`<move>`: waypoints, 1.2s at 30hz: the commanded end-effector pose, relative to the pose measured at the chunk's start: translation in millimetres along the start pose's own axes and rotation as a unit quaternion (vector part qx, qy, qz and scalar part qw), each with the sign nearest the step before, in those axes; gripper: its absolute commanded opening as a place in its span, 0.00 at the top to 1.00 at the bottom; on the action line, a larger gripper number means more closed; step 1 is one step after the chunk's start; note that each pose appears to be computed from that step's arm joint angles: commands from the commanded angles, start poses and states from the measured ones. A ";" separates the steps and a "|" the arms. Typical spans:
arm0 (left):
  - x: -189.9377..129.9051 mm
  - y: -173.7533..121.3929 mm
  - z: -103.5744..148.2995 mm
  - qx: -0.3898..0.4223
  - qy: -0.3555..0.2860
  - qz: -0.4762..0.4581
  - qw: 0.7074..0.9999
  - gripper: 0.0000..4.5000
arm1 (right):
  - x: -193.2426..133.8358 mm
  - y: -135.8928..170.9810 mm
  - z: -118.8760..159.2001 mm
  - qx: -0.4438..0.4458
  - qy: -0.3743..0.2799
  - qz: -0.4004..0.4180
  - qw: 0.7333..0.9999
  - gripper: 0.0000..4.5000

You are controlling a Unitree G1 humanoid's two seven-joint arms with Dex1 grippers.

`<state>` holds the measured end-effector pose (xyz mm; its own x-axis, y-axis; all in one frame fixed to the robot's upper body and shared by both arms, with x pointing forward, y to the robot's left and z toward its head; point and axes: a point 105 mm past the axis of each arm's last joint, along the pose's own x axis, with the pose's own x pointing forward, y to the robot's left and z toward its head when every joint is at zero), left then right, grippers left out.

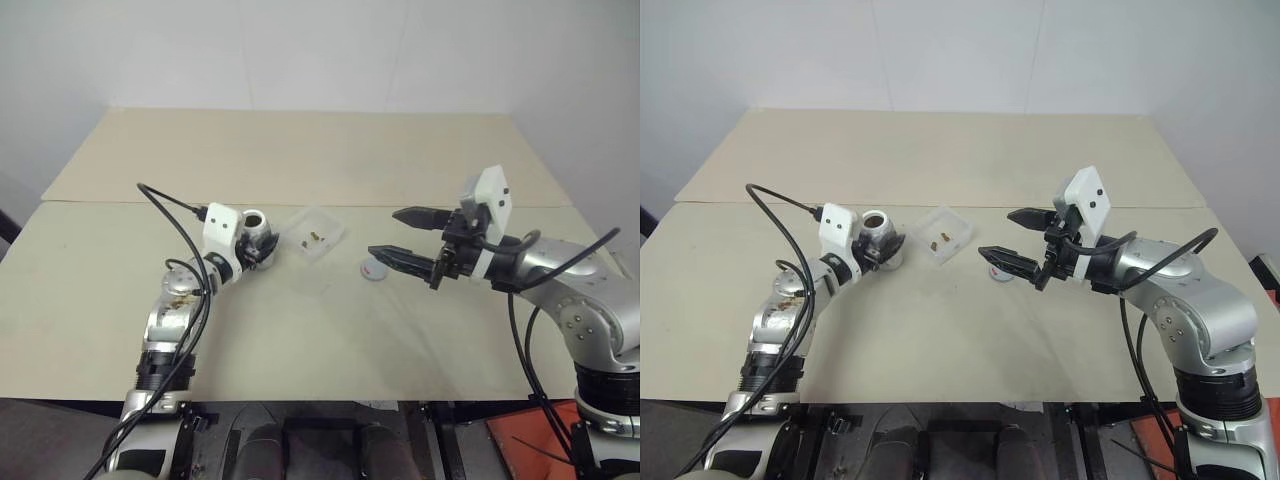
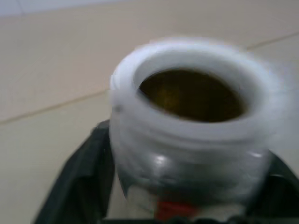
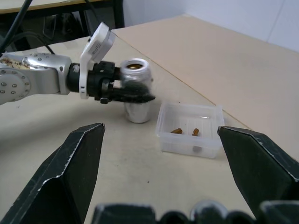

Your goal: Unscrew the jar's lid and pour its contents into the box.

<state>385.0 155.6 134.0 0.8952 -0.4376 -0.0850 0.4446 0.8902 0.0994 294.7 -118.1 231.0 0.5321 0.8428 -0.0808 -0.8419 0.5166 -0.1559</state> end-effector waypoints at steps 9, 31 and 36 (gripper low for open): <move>-27.8 -9.0 20.4 0.032 -0.027 -0.021 0.999 0.00 | -2.9 3.5 10.4 -0.020 -0.014 0.004 1.000 0.00; -108.5 -39.9 30.5 0.043 -0.073 -0.125 0.989 0.00 | -12.8 18.7 -15.6 -0.024 -0.001 0.021 0.999 0.00; -111.5 -41.9 36.4 0.045 -0.069 -0.141 0.987 0.00 | -16.0 19.6 -18.9 -0.026 -0.011 0.018 0.999 0.00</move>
<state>273.8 167.3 160.3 0.7518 -0.6590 -0.0220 0.6548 0.7422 0.1429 275.3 -123.5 195.7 0.4970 0.8598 -0.1174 -0.8658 0.4821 -0.1344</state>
